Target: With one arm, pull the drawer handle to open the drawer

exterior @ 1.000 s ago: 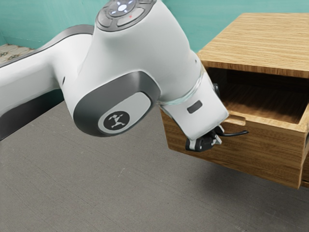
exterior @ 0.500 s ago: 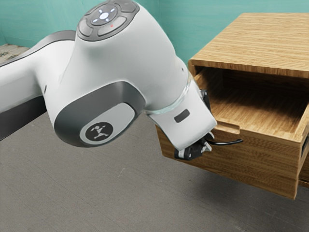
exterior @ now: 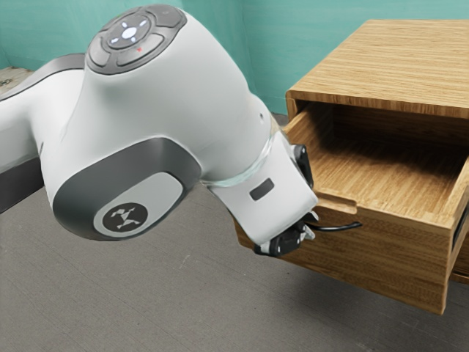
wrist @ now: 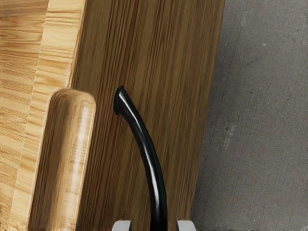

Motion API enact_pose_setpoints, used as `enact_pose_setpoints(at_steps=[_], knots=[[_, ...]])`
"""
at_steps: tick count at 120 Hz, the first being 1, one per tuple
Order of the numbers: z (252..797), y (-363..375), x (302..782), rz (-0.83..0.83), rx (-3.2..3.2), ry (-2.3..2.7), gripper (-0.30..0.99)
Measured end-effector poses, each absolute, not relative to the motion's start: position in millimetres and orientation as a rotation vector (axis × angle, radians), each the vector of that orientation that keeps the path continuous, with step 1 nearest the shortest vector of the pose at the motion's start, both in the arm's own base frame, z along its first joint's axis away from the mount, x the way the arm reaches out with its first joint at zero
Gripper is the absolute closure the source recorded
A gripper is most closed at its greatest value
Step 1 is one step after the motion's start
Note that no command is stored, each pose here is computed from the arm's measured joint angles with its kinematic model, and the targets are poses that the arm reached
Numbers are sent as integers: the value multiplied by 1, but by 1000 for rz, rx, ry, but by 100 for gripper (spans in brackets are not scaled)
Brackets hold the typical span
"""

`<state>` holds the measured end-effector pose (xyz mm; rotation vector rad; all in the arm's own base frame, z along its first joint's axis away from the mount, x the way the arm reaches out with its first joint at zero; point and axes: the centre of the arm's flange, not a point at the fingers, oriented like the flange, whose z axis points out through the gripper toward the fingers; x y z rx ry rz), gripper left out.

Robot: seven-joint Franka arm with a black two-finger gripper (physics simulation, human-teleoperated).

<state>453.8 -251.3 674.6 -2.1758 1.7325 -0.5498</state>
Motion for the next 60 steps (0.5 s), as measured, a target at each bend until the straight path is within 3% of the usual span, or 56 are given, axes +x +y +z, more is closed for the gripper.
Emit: enact_pose_setpoints(at_steps=[38, 50, 60], knots=[[711, -250, 408, -639, -2144, 1698, 62], [768, -245, 386, -694, -2141, 1663, 42], [787, -197, 395, -614, -2261, 1575, 28]])
